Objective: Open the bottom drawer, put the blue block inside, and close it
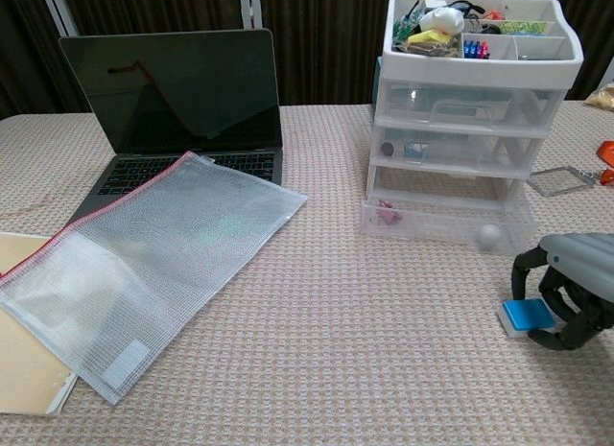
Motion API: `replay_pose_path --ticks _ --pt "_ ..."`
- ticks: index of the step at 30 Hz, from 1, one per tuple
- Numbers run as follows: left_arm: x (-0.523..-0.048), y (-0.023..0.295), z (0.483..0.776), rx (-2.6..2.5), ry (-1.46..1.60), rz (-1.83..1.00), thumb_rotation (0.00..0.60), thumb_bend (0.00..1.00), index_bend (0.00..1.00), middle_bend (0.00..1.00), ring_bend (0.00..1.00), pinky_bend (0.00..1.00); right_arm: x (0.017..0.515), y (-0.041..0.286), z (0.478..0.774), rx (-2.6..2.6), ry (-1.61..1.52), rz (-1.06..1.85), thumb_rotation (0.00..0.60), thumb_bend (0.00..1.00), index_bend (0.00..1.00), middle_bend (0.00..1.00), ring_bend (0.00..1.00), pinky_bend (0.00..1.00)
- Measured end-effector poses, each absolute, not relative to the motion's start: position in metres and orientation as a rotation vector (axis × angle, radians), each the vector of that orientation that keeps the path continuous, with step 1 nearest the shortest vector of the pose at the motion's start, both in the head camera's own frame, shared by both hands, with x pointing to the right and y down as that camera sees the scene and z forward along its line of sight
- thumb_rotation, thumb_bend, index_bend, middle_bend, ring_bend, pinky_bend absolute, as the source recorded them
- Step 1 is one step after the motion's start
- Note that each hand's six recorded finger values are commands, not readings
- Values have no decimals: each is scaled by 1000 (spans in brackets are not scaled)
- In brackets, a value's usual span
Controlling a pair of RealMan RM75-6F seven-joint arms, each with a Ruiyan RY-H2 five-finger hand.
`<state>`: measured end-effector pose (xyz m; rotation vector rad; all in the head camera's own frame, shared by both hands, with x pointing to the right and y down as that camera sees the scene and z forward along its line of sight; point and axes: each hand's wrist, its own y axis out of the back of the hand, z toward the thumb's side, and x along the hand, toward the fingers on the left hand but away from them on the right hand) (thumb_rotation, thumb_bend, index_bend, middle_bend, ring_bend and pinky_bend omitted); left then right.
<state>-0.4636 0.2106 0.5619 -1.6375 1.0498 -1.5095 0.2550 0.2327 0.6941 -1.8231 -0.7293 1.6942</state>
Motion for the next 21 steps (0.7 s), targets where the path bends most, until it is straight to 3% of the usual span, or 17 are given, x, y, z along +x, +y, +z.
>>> replay_pose_path --ticks 11,21 --pt "-464 210 561 -1631 1050 -1507 600 154 84 0 0 0 236 226 672 -1870 -785 1582 600 281 635 781 775 667" --pt "-464 210 561 -1629 1053 -1505 600 152 87 0 0 0 230 176 653 -1811 -908 1541 600 280 632 781 775 667"
